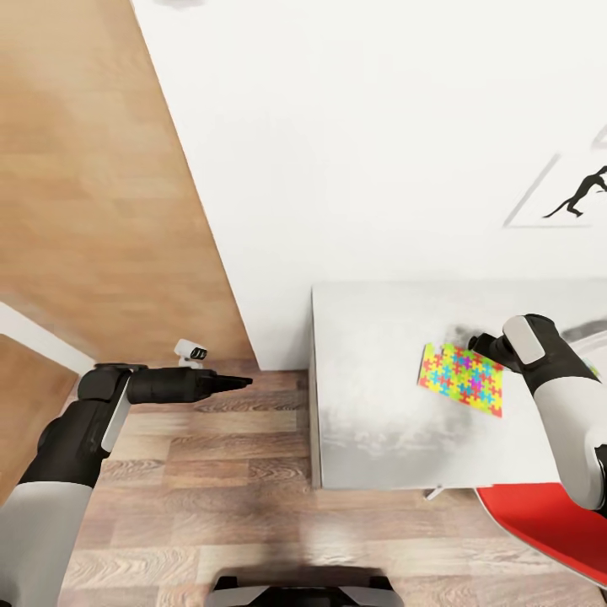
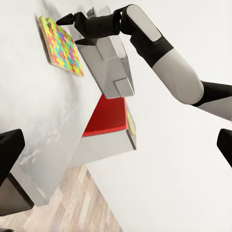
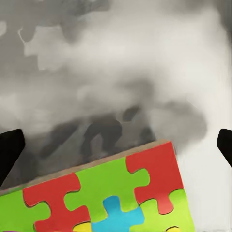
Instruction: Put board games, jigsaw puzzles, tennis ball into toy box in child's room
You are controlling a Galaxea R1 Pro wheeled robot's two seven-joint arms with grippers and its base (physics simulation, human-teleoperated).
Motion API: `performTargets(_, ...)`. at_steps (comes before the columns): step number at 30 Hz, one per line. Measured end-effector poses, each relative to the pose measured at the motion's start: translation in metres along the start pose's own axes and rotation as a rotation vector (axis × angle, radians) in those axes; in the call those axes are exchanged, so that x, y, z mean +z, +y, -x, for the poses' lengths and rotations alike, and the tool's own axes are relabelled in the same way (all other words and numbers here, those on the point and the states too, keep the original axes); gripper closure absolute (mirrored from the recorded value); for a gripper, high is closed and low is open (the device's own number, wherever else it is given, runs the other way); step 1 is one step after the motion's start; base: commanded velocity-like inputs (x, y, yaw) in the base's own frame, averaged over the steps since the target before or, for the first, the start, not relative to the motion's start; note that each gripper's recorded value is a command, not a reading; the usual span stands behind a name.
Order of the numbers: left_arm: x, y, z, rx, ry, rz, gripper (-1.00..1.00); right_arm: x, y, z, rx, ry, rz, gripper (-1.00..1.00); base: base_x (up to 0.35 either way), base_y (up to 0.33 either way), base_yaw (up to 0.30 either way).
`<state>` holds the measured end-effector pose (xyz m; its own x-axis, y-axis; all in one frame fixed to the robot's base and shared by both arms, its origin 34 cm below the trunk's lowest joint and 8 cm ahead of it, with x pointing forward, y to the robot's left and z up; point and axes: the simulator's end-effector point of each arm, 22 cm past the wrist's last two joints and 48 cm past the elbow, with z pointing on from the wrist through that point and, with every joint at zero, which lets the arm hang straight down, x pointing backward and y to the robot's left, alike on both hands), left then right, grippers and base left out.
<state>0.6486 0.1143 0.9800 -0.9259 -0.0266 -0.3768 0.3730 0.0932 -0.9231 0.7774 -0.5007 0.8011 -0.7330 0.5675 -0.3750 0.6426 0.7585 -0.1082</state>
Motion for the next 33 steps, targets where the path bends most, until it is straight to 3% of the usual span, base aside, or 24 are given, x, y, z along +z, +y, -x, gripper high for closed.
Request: performTargets(33,-0.0001,0.0003,0.0001,0.000,0.000,0.000,-1.00,0.0001,0.0014,-0.0005,0.003,0.001,0.003,-1.00,-0.110,0.064,0.000)
